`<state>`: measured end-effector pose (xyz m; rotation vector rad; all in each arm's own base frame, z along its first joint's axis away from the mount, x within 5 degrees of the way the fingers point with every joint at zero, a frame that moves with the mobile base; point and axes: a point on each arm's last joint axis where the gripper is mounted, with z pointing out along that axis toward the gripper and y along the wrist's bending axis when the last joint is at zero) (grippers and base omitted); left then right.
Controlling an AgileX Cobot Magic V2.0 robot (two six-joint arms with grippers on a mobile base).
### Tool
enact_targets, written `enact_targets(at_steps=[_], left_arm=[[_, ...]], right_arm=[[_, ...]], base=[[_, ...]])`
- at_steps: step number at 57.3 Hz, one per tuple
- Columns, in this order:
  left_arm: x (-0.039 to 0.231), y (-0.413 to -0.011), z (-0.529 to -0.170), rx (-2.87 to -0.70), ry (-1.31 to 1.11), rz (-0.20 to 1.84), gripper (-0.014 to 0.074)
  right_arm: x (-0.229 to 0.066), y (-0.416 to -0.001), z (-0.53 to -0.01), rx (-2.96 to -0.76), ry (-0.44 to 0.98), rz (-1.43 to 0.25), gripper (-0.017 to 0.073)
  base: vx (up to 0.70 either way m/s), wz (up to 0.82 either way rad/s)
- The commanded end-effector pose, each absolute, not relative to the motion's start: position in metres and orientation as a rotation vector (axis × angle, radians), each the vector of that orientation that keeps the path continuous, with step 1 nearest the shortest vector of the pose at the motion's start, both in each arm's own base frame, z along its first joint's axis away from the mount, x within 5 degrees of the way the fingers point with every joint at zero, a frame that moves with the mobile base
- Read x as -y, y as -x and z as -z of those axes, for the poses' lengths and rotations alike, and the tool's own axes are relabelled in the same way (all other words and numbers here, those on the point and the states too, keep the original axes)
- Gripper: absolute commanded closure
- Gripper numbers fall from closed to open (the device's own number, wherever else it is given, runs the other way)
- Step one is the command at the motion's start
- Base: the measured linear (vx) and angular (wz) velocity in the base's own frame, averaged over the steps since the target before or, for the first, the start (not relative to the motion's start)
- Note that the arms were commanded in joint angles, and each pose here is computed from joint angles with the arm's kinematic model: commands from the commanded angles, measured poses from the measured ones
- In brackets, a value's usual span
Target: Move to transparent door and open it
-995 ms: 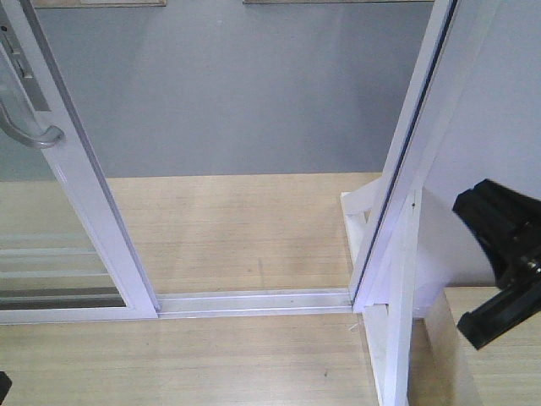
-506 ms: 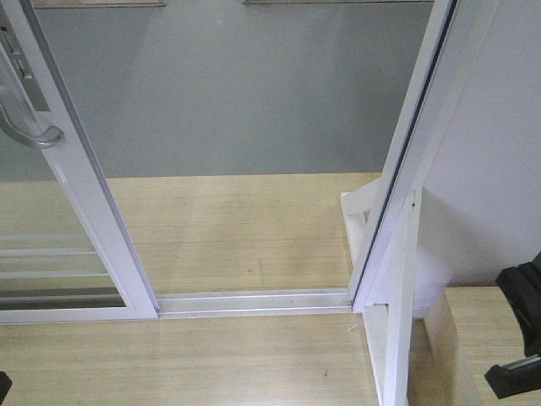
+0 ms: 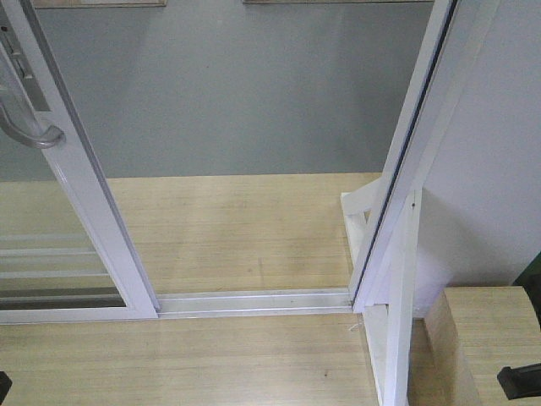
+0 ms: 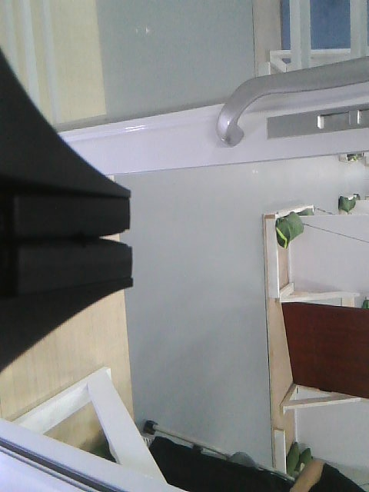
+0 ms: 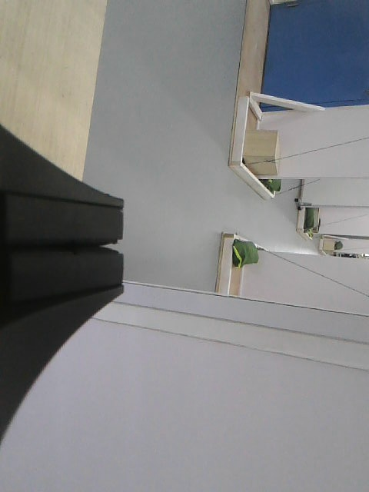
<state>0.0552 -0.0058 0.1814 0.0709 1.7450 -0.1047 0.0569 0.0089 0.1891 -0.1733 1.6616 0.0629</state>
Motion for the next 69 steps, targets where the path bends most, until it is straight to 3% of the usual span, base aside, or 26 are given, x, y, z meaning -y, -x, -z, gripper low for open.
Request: enact_targets(at_steps=[1,69], left_arm=[[0.0066,-0.0556,-0.1841,-1.669,-0.066,0.127,0.06],[0.0066,-0.0556,-0.184,-1.67,-0.066,0.127,0.06]], right_arm=[[-0.0078,-0.0567,-0.1948,-1.579,0.169,-0.039,0.0561],[-0.0077,-0.0554,-0.1965,-1.554,0.169,-0.041,0.0561]], base=[[0.0,0.0],[0.0,0.0]])
